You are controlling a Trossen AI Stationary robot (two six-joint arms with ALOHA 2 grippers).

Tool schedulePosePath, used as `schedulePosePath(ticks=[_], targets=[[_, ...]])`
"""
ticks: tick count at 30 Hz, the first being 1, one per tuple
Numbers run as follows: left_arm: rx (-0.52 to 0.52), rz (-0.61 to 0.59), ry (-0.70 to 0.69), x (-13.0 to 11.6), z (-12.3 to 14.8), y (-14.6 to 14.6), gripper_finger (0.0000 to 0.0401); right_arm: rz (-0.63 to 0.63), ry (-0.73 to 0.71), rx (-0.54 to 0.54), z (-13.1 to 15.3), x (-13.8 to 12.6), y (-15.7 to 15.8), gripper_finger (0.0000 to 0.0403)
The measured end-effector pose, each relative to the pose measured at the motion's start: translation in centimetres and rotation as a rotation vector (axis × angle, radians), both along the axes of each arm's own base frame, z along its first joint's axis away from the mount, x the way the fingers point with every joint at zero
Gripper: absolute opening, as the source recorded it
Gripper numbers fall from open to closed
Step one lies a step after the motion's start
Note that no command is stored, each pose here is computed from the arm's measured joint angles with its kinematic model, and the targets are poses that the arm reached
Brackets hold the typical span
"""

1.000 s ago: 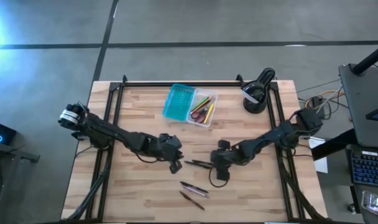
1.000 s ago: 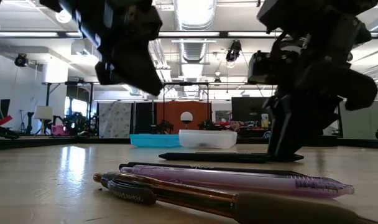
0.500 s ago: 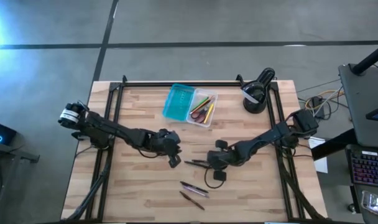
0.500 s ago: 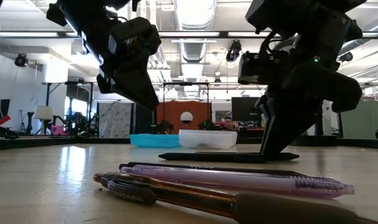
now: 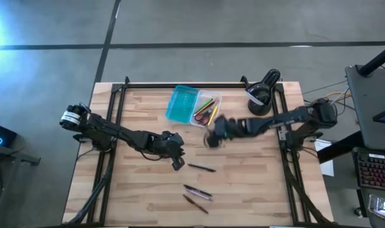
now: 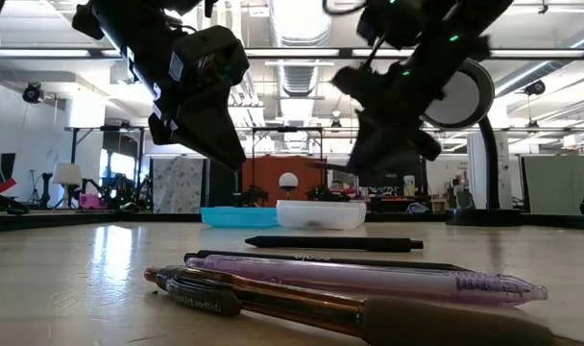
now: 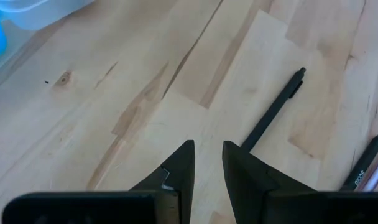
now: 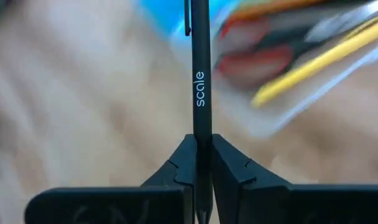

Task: Pick & place school supplies into a supply box
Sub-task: Put the top black pen into the blue supply box

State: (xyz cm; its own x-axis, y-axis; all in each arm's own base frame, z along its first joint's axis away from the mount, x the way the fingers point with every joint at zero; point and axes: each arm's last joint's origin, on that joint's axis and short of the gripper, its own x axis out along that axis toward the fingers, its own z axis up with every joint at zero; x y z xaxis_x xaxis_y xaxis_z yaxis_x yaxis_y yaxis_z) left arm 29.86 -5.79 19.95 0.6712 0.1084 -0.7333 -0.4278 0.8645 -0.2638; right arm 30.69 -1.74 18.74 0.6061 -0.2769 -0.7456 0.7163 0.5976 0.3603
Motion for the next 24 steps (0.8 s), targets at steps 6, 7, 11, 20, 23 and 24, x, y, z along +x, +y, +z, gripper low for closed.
schedulePosePath(ticks=[6,7,11,20,23,24], targets=[[-0.009,0.009,0.0,0.0,0.0,0.0,0.0067,-0.272,-0.049,0.135,-1.8,0.2,-6.0,0.0019],[-0.009,0.01,-0.001,0.0,0.0,0.0,0.0067,-0.278,-0.081,0.154,-2.0,0.5,-6.6,0.0024],[-0.009,0.01,-0.001,0.0,0.0,0.0,0.0067,-0.298,-0.093,0.17,-2.6,1.6,-7.7,0.0055],[0.003,-0.003,0.001,0.0,0.0,0.0,0.0067,-0.263,-0.031,0.013,-1.9,3.1,-8.4,0.0137],[0.041,-0.058,-0.001,0.2,-0.2,-0.1,0.0067,-0.132,-0.053,-0.085,0.2,3.3,-7.4,0.0159],[0.066,-0.094,-0.003,0.3,-0.3,-0.1,0.0067,-0.07,-0.036,-0.125,0.8,3.2,-6.8,0.0165]])
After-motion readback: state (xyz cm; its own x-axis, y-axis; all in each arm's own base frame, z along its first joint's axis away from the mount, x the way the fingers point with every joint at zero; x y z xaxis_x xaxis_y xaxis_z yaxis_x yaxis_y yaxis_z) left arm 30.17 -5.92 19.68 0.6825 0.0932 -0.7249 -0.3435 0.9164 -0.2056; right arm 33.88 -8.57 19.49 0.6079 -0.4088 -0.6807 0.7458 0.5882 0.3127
